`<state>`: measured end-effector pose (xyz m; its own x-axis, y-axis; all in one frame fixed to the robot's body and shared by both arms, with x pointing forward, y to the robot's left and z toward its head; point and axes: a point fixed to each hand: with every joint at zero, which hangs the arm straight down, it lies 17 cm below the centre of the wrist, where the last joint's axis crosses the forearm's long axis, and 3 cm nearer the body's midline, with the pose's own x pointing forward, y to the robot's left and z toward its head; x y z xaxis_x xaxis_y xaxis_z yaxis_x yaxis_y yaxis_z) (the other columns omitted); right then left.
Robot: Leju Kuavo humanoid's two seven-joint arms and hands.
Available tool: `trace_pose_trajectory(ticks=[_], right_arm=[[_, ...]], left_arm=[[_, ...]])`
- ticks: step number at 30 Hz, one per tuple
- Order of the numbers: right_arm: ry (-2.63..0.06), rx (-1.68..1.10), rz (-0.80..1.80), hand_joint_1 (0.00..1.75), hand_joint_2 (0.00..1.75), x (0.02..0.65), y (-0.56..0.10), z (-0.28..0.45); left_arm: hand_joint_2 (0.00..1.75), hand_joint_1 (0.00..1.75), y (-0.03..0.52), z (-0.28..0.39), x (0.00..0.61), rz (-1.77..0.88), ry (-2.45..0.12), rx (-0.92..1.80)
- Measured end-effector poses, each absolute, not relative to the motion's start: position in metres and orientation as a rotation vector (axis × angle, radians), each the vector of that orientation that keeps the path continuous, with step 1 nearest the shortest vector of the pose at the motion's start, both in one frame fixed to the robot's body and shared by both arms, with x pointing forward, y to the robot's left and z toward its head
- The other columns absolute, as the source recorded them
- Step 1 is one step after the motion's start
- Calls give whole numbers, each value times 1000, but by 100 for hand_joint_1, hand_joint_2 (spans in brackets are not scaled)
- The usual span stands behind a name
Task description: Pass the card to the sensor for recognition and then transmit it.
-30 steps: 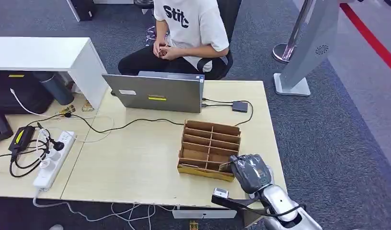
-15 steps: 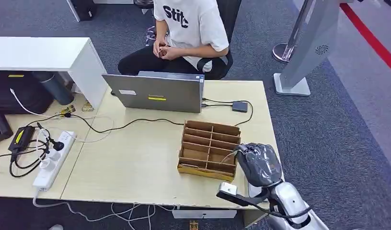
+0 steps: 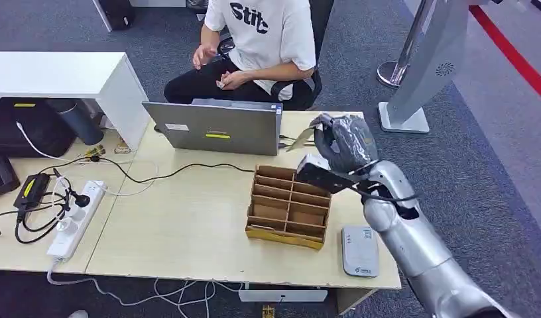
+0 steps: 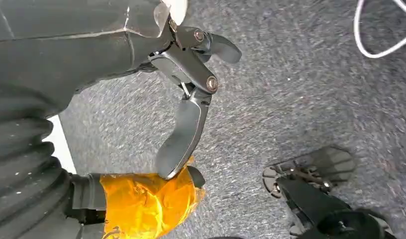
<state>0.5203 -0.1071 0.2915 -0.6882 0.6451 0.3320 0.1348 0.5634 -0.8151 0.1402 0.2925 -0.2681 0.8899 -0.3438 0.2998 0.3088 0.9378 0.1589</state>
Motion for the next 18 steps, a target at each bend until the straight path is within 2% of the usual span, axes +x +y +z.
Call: trace_pose_trajectory(ticks=[9, 18], right_arm=[[-2093, -677, 1021, 175, 175, 603, -73, 383], [-2053, -698, 1079, 175, 175, 615, -36, 406]], left_arm=[[175, 0, 277, -262, 163, -436, -344, 83], [175, 0, 266, -259, 174, -469, -350, 69]])
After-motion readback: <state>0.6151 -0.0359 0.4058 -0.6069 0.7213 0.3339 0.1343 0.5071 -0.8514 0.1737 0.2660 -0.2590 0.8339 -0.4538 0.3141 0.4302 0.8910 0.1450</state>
